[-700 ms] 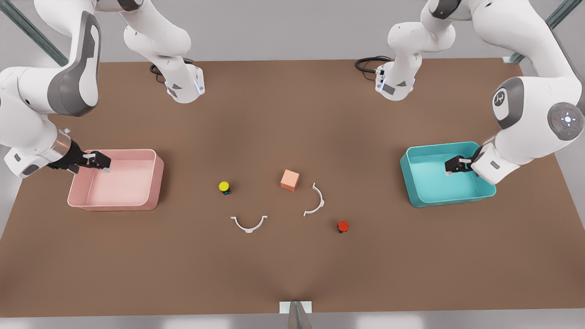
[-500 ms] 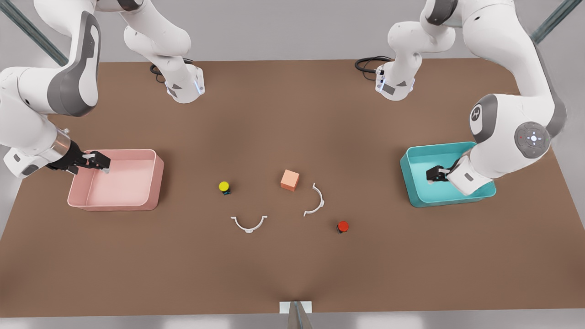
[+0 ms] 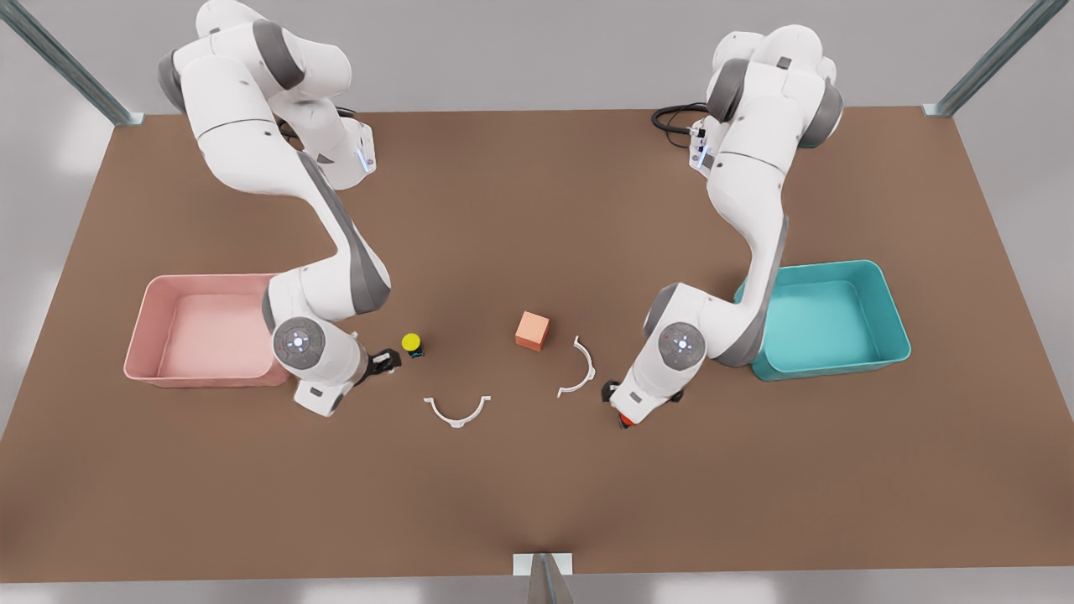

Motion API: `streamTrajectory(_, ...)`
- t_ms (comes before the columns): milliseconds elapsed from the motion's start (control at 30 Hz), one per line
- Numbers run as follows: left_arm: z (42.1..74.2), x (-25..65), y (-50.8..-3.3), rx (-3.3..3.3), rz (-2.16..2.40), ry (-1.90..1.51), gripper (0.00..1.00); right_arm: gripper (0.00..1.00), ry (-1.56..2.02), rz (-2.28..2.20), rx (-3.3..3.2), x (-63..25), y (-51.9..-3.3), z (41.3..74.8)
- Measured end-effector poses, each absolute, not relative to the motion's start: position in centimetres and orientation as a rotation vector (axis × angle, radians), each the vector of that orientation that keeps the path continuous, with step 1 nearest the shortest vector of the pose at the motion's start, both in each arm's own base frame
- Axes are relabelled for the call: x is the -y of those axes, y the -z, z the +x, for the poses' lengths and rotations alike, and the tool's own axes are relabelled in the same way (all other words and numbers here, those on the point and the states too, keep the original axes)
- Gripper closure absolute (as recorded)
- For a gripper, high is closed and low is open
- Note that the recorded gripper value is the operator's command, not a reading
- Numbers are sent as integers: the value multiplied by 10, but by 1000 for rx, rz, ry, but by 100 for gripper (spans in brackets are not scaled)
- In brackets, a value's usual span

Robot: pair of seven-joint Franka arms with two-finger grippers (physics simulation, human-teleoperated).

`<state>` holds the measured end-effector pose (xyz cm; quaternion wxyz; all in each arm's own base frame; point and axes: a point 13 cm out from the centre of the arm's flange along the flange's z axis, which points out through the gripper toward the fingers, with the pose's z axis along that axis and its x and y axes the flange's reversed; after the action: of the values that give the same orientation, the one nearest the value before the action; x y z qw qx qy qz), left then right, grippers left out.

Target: Place the red button in the blue storage box with the left arm, and place the yellow button in the pink storage box with the right arm

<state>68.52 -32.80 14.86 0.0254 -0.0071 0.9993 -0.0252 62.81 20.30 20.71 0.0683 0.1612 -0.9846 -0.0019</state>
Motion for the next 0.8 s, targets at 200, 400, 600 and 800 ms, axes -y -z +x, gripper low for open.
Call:
streamTrajectory(200,687,327,-88,-3083,-238,87,0,0,-39,396,2918,-227,-174,566)
streamTrajectory(400,681,326,-61,-3081,-391,85,8,0,-53,265,2907,-234,-129,535)
streamTrajectory(600,683,326,-56,-3061,-496,92,18,0,-35,189,2949,-251,-102,526)
streamTrajectory(800,690,325,-59,-3034,-574,102,41,0,-17,103,3015,-245,-87,538)
